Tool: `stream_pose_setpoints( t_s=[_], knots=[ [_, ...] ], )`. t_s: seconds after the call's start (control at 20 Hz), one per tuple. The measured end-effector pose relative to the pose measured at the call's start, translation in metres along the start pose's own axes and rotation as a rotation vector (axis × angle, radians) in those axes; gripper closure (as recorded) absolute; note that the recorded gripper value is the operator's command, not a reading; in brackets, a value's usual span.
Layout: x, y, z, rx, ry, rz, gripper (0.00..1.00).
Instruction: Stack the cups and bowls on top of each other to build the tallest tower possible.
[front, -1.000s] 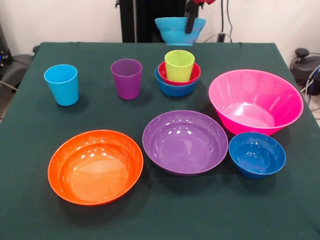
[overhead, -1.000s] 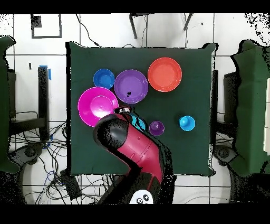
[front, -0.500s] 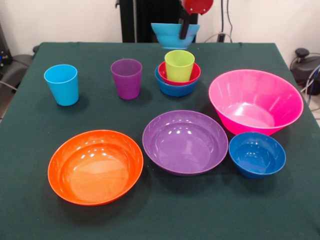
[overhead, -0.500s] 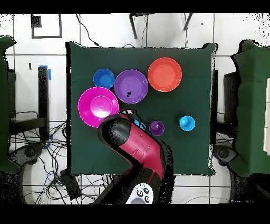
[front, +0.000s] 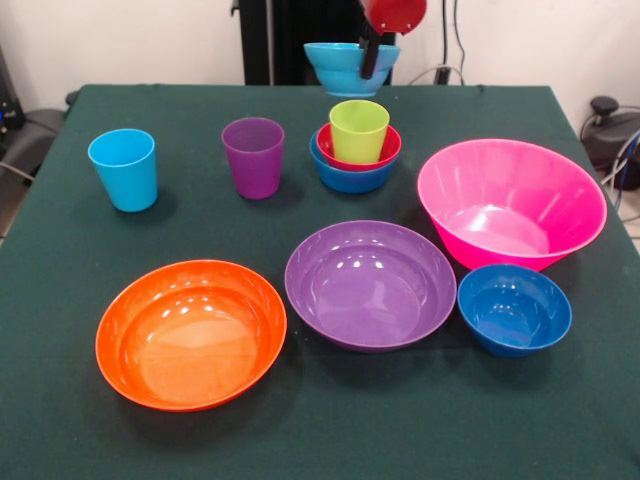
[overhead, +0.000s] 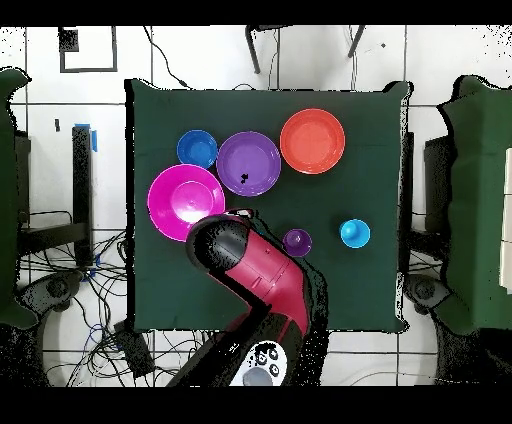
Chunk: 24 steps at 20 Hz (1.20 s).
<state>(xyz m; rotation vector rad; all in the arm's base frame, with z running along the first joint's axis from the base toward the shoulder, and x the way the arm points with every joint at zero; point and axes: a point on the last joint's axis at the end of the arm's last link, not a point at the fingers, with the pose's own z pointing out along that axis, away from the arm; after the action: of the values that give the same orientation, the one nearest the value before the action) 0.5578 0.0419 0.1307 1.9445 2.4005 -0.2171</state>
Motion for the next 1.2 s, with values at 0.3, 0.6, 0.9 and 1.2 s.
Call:
stream_pose_setpoints(
  t_s=[0.3, 0.6, 0.9, 1.2],
  knots=[
    [-0.005, 0.001, -0.005, 0.008, 0.003, 0.004, 1.0],
    [-0.011, 0.003, -0.012, 0.009, -0.003, 0.009, 1.0],
    [-0.014, 0.009, -0.015, 0.028, -0.005, 0.002, 1.0],
    [-0.008, 0.013, -0.016, 0.055, -0.002, 0.02, 1.0]
  ],
)
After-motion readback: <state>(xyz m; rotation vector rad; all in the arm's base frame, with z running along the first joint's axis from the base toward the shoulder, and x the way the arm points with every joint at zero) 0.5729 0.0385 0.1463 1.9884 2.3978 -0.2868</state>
